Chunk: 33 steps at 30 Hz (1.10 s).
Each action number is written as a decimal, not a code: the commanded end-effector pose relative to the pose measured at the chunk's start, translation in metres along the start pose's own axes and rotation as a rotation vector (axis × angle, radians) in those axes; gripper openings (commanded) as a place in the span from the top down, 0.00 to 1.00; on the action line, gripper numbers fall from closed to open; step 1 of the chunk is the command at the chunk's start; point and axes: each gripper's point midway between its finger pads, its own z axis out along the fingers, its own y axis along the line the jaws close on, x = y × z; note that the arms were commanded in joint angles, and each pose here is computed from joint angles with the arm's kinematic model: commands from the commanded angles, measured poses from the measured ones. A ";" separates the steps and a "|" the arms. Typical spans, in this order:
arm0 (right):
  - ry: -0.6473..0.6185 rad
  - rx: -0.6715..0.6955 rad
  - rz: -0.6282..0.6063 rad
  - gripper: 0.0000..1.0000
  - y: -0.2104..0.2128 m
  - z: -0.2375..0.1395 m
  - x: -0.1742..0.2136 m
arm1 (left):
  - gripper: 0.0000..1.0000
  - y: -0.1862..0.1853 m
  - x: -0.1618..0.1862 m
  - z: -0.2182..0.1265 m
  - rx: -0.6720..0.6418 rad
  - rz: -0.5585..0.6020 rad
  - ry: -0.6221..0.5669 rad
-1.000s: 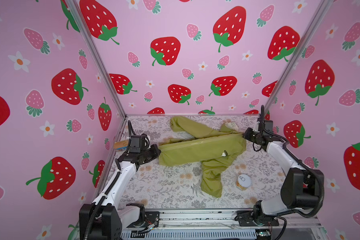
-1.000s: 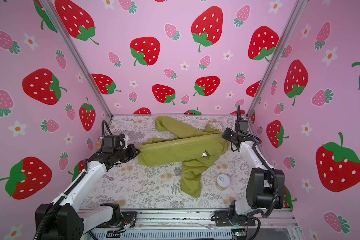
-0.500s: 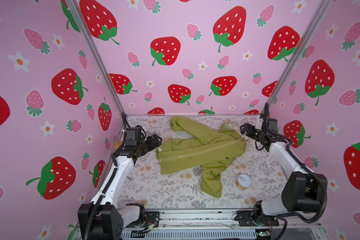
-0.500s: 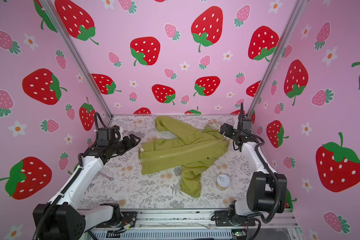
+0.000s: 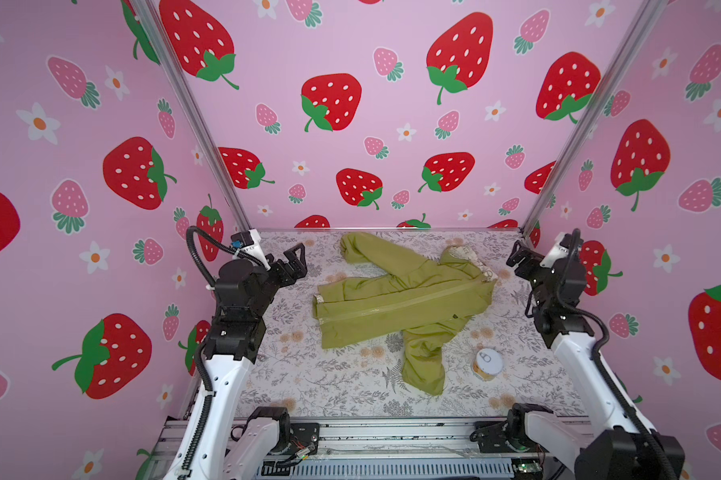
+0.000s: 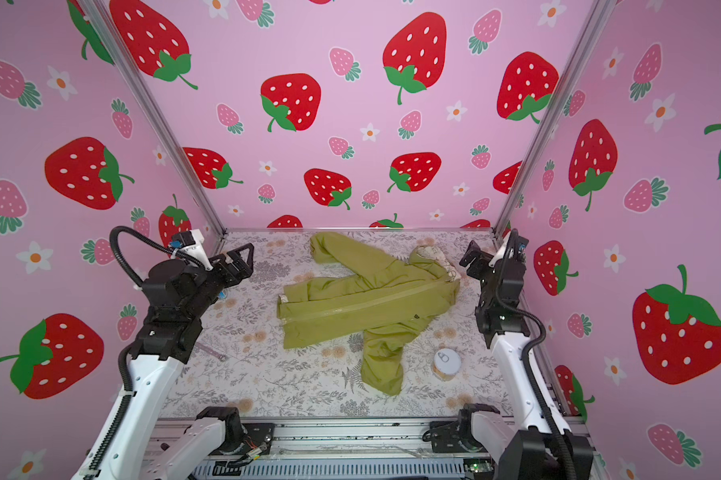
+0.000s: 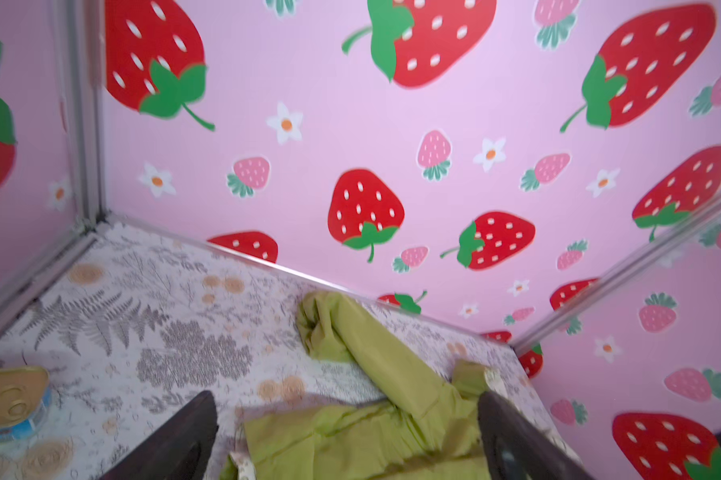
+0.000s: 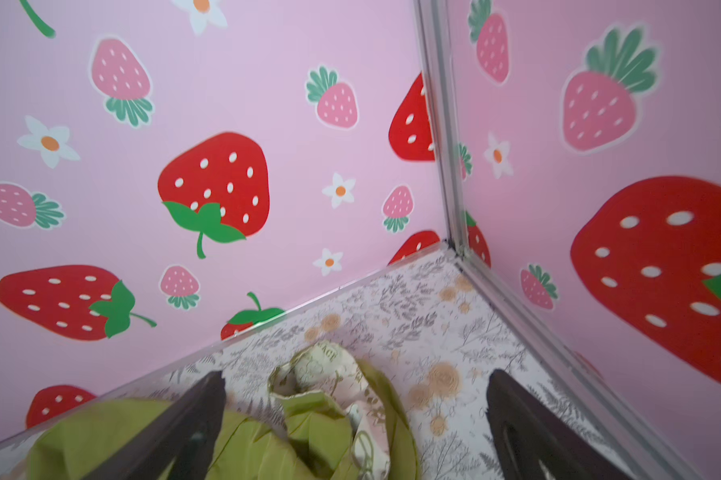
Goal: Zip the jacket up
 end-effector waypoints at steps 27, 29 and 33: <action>-0.050 0.082 -0.381 0.01 -0.039 -0.012 0.165 | 0.01 0.143 0.220 0.090 -0.246 0.438 0.188; -0.084 0.086 -0.385 0.01 -0.041 -0.016 0.165 | 0.01 0.143 0.225 0.089 -0.260 0.441 0.231; 0.025 0.118 -0.405 0.01 -0.041 0.013 0.178 | 0.01 0.158 0.221 0.095 -0.297 0.385 0.250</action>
